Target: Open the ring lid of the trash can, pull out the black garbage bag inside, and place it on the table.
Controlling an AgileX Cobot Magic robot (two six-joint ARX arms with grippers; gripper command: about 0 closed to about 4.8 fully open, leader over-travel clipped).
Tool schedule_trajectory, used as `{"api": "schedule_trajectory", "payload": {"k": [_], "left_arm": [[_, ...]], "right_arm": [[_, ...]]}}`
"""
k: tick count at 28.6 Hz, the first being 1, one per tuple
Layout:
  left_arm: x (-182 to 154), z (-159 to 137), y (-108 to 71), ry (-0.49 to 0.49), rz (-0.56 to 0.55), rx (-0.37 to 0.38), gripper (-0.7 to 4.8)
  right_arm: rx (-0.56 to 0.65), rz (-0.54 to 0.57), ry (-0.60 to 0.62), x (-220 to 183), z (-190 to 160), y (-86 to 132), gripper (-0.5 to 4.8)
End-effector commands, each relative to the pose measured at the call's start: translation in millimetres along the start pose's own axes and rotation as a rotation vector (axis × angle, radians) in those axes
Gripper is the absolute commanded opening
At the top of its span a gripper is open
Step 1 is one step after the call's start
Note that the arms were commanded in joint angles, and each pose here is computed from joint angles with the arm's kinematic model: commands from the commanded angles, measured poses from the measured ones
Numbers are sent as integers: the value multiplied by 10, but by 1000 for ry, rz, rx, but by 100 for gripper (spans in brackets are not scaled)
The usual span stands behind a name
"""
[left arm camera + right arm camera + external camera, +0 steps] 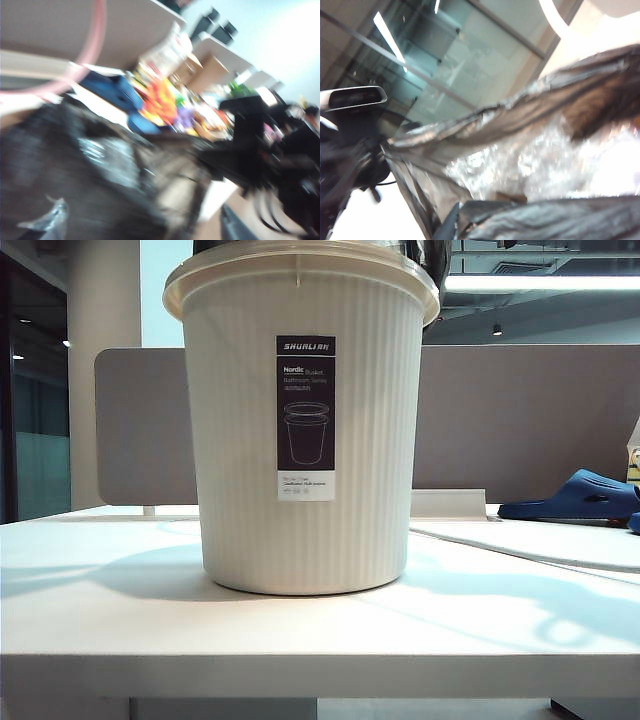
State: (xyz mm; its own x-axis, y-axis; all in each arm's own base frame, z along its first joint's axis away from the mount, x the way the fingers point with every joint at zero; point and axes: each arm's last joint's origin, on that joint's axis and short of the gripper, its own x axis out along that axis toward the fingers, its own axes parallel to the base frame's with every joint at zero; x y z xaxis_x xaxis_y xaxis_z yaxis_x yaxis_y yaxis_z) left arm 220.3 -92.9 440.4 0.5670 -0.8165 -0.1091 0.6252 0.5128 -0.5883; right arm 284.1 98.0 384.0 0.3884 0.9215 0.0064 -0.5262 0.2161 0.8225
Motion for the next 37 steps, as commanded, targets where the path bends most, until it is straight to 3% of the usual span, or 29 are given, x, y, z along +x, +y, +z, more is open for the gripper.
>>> {"api": "schedule_trajectory", "payload": {"k": [1,11,15,18,19,20,26,29,30,37], "left_arm": [[13,-14,-5,10,8,36,399],[229,-157,-36,47,97,84,393],[352,-215,-35,65,118,91,333],[378,-208,-5,56,137,102,322],[395,-212,-2,58,135,102,283],[414,-218,14,63,138,99,198],[432,-210,31,50,154,106,51],[431,-204,32,40,165,118,42],[432,-203,33,38,167,128,10],[435,-162,10,-4,152,148,-5]], "right_arm": [[-26,3,4,-3,-2,30,-5],[-29,0,5,-4,-3,26,-6],[-28,-9,10,-2,-12,8,-6],[-32,-17,15,0,-18,-5,-5],[-31,-20,16,0,-20,-9,-5],[-29,-23,18,-2,-22,-14,-5],[-32,-25,16,-2,-22,-16,-6],[-30,-27,16,2,-21,-25,-6],[-32,-27,17,3,-21,-27,-6],[-41,-27,17,4,-21,-29,-5]]}}
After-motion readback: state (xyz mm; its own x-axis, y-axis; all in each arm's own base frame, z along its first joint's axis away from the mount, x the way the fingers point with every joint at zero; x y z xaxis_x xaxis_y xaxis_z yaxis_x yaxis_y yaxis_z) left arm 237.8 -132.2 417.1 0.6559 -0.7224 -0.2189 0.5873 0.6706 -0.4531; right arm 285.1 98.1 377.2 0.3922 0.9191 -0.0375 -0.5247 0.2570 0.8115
